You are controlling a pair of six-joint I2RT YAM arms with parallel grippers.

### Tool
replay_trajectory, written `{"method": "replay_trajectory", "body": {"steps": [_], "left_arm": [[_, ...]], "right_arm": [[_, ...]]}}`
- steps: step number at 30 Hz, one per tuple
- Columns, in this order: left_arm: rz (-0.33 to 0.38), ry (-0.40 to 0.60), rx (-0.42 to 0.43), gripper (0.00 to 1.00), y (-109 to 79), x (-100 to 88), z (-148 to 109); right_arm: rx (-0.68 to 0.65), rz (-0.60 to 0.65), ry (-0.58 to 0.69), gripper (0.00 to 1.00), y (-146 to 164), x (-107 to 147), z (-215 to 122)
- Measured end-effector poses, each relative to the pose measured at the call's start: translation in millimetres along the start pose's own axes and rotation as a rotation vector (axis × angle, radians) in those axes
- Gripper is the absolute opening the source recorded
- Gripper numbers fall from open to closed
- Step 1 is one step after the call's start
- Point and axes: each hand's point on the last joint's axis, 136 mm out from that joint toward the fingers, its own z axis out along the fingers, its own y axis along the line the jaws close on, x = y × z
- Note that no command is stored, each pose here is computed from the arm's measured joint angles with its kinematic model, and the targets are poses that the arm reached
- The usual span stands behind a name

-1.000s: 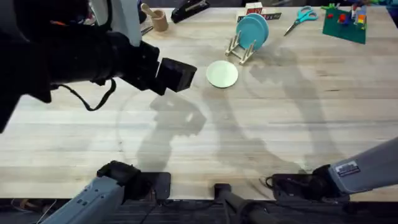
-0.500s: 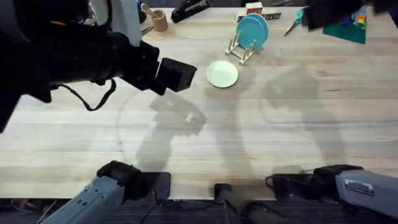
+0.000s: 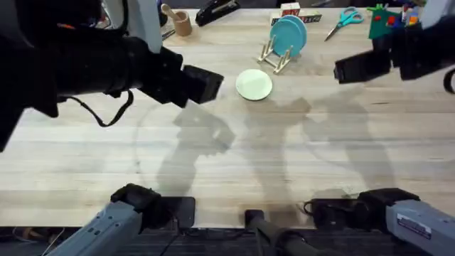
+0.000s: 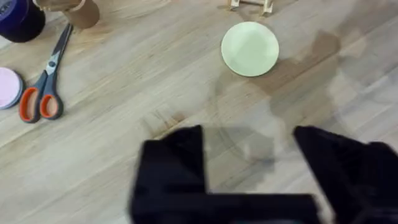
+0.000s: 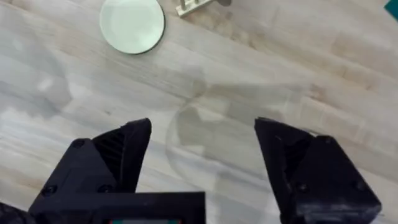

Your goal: Pick up the plates from the table one by one and place each into a slot on the dish rack.

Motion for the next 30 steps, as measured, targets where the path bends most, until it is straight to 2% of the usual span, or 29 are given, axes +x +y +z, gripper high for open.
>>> {"method": "replay_trajectory", "body": {"steps": [2, 5, 6, 7, 17, 20, 26, 30], "left_arm": [[-0.001, -0.006, 0.013, 0.655, -2.2, -1.4, 0], [-0.006, -0.021, 0.047, 0.17, -7.4, -5.8, 1], [-0.005, -0.026, 0.061, 0.079, -9.4, -7.8, 3], [-0.009, -0.028, 0.083, 0.051, -12.4, -10.1, 6], [-0.075, 0.048, 0.384, 0.04, -45.8, -19.4, 58], [-0.14, 0.078, 0.492, 0.04, -48.8, -18.3, 71], [-0.297, 0.082, 0.709, 0.038, -39.4, -23.4, 102], [-0.369, 0.106, 0.806, 0.038, -36.4, -23.2, 122]], "right_arm": [[-0.002, 0.018, 0.009, 0.996, 1, 7, 2], [-0.005, 0.043, 0.03, 0.996, 2, 15, 5], [-0.006, 0.05, 0.039, 0.996, 2, 18, 5], [-0.007, 0.057, 0.049, 0.996, 2, 20, 6], [-0.028, 0.178, 0.069, 0.995, -8, 30, 5], [-0.044, 0.21, 0.066, 0.995, -11, 31, 4], [-0.063, 0.222, 0.064, 0.995, -9, 31, 3], [-0.069, 0.222, 0.064, 0.995, -8, 31, 3]]}}
